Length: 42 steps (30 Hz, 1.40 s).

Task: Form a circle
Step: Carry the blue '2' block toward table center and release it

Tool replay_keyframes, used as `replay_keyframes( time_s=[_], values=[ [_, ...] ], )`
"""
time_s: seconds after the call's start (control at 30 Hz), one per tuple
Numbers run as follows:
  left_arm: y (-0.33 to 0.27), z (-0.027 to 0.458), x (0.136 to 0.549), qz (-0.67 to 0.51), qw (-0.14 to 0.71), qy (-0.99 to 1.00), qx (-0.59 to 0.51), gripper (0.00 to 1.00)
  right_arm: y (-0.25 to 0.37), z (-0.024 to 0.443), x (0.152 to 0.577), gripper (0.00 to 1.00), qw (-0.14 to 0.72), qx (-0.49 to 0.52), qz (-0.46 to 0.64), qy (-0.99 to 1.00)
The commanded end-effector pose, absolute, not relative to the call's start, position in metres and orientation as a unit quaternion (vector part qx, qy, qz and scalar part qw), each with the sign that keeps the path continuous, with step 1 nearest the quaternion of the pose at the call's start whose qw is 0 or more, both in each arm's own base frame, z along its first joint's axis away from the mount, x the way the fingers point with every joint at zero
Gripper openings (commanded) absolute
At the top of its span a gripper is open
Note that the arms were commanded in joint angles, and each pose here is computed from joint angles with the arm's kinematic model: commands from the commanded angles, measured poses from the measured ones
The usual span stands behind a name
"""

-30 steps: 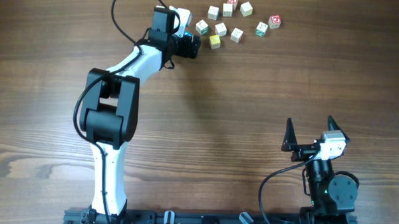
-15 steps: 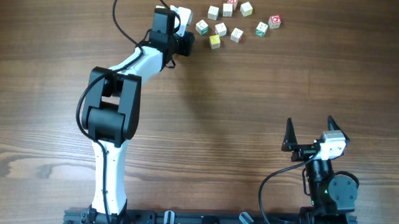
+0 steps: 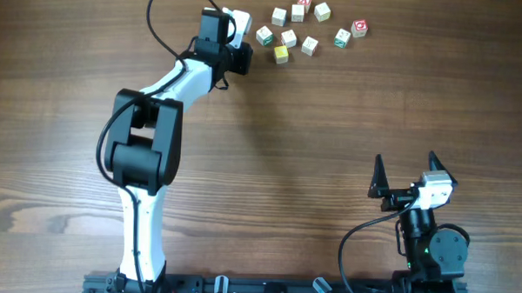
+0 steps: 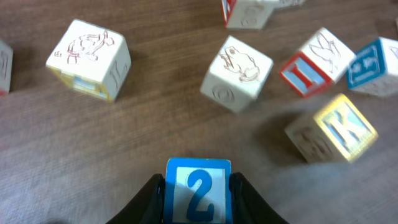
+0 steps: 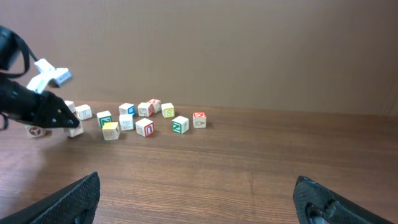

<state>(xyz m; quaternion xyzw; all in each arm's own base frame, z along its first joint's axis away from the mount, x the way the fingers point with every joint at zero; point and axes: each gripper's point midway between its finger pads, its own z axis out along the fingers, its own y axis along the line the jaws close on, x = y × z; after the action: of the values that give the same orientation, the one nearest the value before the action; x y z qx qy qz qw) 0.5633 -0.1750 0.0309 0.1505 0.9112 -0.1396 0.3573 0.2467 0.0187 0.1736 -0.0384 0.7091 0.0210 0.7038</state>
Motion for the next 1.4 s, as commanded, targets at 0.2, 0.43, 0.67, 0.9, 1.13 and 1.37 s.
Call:
replay_keyframes(
  time_s=[0.2, 0.43, 0.67, 0.9, 1.13, 1.37],
  values=[
    [-0.179, 0.177, 0.5, -0.158, 0.36, 0.904, 0.169, 0.28, 0.021, 0.175, 0.246, 1.0, 0.706, -0.043, 0.027, 0.706],
    [-0.2, 0.17, 0.422, -0.158, 0.245, 0.934, 0.204, 0.25, 0.021, 0.175, 0.246, 1.0, 0.706, -0.043, 0.027, 0.706],
    [-0.241, 0.15, 0.398, -0.17, 0.23, 0.925, 0.249, 0.24, 0.021, 0.175, 0.246, 1.0, 0.706, -0.043, 0.027, 0.706],
    [-0.292, 0.105, 0.391, -0.211, 0.288, 0.897, 0.261, 0.22, 0.021, 0.175, 0.246, 1.0, 0.706, -0.043, 0.027, 0.706],
    [-0.314, 0.062, 0.392, -0.241, 0.313, 0.886, 0.243, 0.17, 0.021, 0.175, 0.246, 1.0, 0.706, -0.043, 0.027, 0.706],
    [-0.331, 0.01, 0.374, -0.235, 0.27, 0.896, 0.263, 0.19, 0.021, 0.175, 0.246, 1.0, 0.706, -0.043, 0.027, 0.706]
  ],
)
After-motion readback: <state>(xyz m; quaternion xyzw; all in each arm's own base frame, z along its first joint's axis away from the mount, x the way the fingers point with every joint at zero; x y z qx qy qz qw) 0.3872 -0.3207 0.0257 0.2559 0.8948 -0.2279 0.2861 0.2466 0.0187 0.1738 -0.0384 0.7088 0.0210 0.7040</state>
